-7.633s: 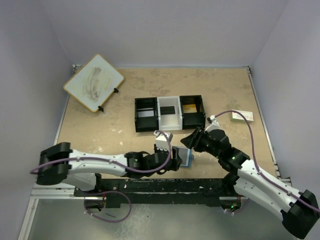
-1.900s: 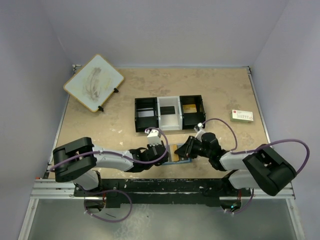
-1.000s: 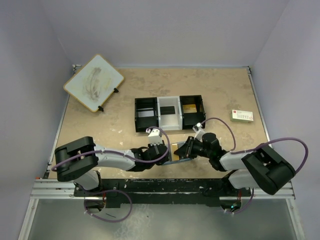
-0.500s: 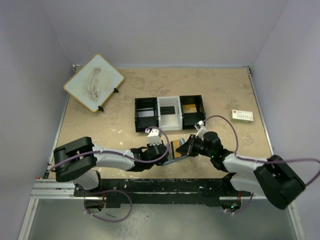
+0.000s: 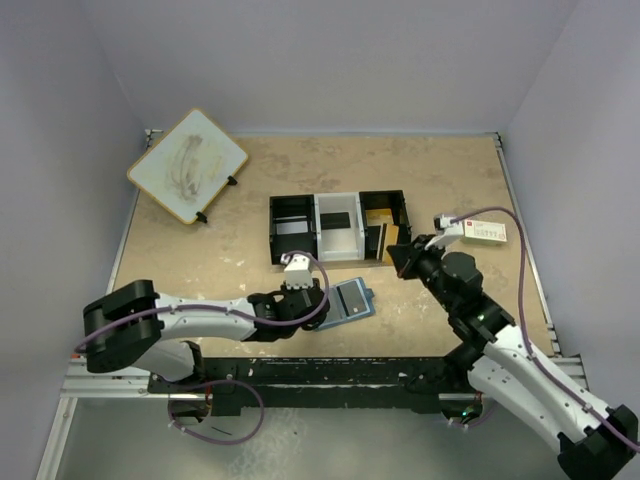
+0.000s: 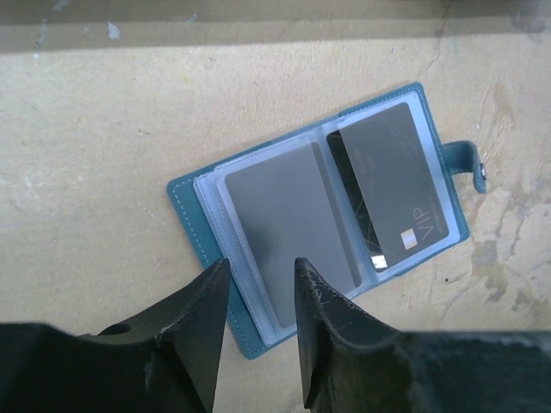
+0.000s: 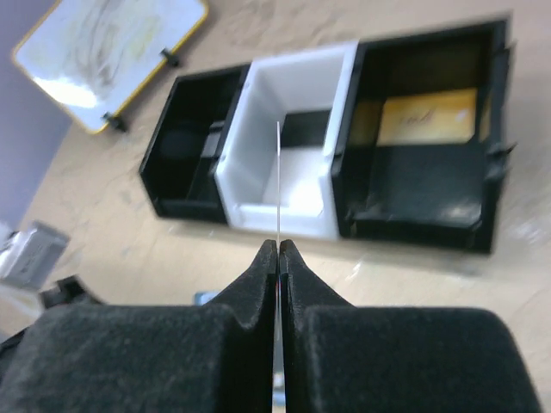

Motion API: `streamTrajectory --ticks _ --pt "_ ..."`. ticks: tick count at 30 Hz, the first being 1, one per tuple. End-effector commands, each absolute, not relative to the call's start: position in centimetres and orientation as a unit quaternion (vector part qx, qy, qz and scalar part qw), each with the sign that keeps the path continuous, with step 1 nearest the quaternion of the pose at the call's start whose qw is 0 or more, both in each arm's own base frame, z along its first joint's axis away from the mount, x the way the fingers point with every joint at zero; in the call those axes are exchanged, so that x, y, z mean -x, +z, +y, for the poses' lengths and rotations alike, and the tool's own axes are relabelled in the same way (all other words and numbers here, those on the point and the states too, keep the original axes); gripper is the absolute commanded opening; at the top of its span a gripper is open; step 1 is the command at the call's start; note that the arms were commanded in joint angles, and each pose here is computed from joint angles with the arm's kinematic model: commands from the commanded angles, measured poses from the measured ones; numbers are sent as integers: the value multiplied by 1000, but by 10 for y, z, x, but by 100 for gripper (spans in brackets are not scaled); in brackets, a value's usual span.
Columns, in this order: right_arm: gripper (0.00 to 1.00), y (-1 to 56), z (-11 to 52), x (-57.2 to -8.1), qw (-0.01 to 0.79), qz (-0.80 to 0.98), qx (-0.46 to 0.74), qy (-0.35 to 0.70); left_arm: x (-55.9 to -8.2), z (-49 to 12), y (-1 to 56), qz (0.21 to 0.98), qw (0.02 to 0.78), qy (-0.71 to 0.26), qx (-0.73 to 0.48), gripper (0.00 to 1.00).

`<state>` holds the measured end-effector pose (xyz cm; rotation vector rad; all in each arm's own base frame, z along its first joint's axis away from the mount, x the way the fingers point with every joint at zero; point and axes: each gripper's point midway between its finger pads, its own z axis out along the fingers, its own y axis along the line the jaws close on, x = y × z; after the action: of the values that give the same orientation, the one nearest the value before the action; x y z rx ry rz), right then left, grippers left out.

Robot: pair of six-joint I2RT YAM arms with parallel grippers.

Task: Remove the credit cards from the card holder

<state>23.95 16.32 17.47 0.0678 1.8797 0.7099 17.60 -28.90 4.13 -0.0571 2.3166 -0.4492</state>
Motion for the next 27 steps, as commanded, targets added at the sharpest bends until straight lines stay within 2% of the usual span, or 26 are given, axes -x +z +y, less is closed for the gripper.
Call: streamTrajectory --ticks 1,4,10,19,27 --pt "0 227 137 -278 629 760 33 159 -191 -285 81 895 410 -176 17 36" --pt "0 217 140 -307 577 809 47 102 -199 -269 90 895 413 -167 31 38" --pt "0 178 156 -336 516 851 44 90 -213 -234 96 897 405 -163 69 44" --pt "0 134 170 -347 446 890 55 80 -225 -182 109 892 411 -140 130 67" --pt "0 134 199 -369 431 892 78 112 -232 -147 103 895 405 -89 166 70"
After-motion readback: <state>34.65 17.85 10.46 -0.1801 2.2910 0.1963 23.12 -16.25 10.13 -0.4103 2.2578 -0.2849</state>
